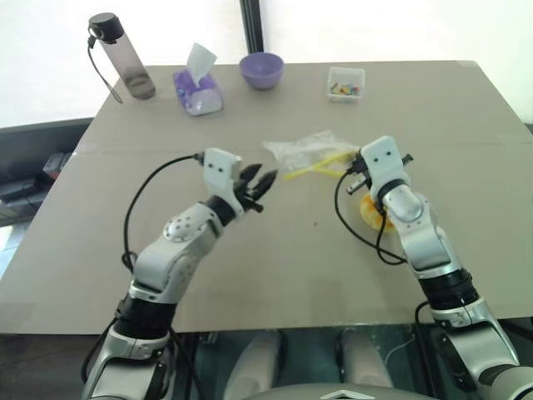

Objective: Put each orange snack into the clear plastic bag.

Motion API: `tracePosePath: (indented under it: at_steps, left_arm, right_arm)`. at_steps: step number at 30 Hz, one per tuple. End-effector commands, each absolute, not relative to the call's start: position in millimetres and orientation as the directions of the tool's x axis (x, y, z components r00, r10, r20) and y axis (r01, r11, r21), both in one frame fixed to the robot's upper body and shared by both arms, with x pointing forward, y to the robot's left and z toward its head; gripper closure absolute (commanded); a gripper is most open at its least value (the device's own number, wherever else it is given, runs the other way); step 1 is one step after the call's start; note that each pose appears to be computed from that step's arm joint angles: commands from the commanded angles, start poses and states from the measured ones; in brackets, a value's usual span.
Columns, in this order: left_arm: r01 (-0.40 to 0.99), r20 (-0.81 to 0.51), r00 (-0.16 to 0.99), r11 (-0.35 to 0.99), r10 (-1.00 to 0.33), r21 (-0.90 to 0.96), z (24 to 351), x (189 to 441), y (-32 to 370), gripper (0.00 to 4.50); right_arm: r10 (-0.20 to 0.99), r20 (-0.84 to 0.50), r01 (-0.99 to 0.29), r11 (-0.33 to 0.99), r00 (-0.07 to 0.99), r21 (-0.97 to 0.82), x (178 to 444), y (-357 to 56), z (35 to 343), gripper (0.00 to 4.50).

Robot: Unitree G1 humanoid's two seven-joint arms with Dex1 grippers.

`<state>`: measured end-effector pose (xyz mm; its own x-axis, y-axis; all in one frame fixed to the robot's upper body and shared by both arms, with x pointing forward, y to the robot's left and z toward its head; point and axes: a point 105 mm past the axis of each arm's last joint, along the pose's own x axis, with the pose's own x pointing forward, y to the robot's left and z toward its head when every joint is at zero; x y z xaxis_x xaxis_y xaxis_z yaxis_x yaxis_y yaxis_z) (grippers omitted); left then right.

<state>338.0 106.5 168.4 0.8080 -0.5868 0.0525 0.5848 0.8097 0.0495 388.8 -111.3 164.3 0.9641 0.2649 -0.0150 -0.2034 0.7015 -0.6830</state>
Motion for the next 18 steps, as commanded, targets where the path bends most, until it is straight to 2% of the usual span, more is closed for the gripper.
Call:
tracePosePath:
  at_steps: [1,3,6,12,18]
  left_arm:
    - [0.663,0.108,0.712,0.715,-0.693,0.22,184,320,78,2.45]
    - [0.676,0.114,0.681,0.681,-0.723,0.282,186,314,69,2.45]
    - [0.632,0.108,0.694,0.674,-0.712,0.382,185,316,68,2.45]
    - [0.554,-0.006,0.748,0.62,-0.663,0.555,158,328,79,2.45]
    - [0.555,-0.052,0.767,0.621,-0.639,0.553,142,332,80,2.45]
  right_arm:
    - [0.303,0.038,-0.188,0.678,0.952,-0.711,384,-98,182,4.5]
    - [0.306,0.036,-0.193,0.68,0.951,-0.708,383,-95,182,4.5]
    - [0.306,0.033,-0.194,0.678,0.951,-0.709,382,-93,182,4.5]
    - [0.308,0.043,-0.188,0.68,0.95,-0.709,383,-90,184,4.5]
    - [0.321,0.06,-0.187,0.683,0.945,-0.706,383,-85,189,4.5]
